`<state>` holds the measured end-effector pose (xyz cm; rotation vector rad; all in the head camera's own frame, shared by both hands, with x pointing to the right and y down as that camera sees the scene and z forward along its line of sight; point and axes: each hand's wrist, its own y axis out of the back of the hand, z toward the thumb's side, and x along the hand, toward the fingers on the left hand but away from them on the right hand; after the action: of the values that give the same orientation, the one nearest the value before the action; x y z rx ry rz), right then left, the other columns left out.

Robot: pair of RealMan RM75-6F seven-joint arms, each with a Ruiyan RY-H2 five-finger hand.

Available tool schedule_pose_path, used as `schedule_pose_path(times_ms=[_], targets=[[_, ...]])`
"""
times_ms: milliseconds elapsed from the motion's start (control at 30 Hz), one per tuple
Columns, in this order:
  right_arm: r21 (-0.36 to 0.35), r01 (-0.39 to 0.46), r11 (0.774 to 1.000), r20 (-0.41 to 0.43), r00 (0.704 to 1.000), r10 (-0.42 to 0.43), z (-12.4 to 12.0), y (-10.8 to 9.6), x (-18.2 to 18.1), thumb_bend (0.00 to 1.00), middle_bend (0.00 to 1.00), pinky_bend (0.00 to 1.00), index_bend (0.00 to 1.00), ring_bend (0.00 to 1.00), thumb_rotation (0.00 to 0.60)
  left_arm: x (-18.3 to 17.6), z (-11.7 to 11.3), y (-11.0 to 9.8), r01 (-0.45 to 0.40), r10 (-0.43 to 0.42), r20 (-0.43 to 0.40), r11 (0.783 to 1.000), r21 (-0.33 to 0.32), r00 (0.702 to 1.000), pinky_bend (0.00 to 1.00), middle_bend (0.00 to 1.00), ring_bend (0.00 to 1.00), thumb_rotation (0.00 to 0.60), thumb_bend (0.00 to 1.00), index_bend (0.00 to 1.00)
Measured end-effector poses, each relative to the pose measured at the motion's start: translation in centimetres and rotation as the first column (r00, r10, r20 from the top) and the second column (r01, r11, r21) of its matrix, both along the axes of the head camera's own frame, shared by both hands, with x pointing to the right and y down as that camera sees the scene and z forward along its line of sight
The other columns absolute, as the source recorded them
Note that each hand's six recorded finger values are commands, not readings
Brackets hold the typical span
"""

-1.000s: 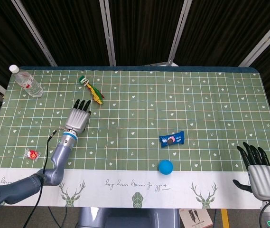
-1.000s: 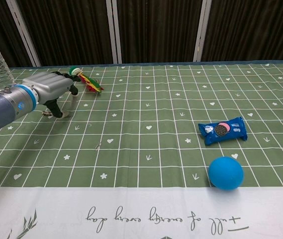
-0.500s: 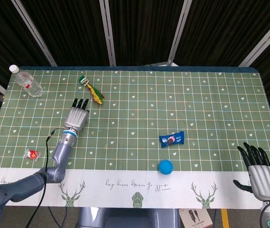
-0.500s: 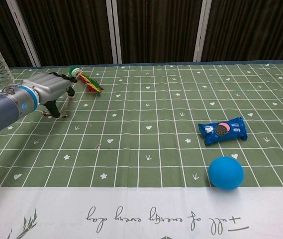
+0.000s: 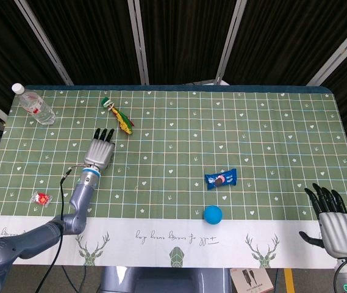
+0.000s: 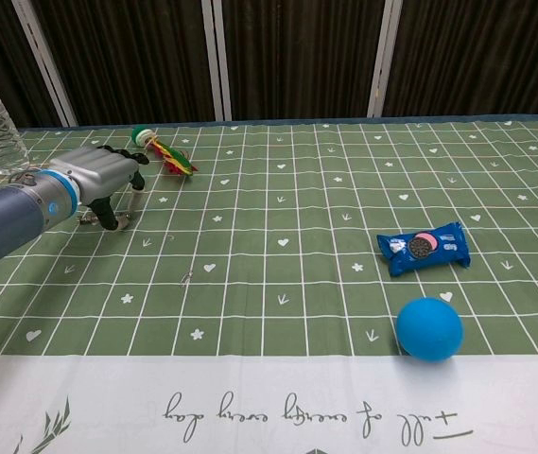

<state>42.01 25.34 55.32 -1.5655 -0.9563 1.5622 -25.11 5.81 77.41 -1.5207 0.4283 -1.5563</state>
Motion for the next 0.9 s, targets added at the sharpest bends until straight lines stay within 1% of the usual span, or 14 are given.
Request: schedule_pose_path(times_ms=[233,400,633,900], targets=[[0.000,-0.003,1.000,0.001,1.000,0.003,-0.03,-0.01,0.06,0.03,0.00,0.03,0.09,0.00,0.600,0.16,0.24,0.37,-0.007,0.007,0.004,1.000,-0.006,1.000,0.00,0.00,0.00,0.600,0.33,0.48],[-0.003,-0.003,1.000,0.003,1.000,0.003,0.00,0.01,0.02,0.02,0.00,0.03,0.09,0.00,0.600,-0.22,0.15,0.16,-0.001,0.000,0.015,1.000,0.003,1.000,0.00,0.00,0.00,0.600,0.33,0.47],[-0.004,-0.003,1.000,0.004,1.000,0.003,0.01,0.03,-0.02,0.03,0.00,0.03,0.09,0.00,0.600,-0.73,0.20,0.07,0.008,-0.008,0.023,1.000,0.001,1.000,0.00,0.00,0.00,0.600,0.34,0.51],[-0.006,-0.004,1.000,0.003,1.000,0.004,0.03,0.05,-0.01,0.02,0.00,0.03,0.09,0.00,0.600,-0.52,0.41,0.41,0.004,-0.004,0.021,1.000,-0.008,1.000,0.00,0.00,0.00,0.600,0.35,0.51]])
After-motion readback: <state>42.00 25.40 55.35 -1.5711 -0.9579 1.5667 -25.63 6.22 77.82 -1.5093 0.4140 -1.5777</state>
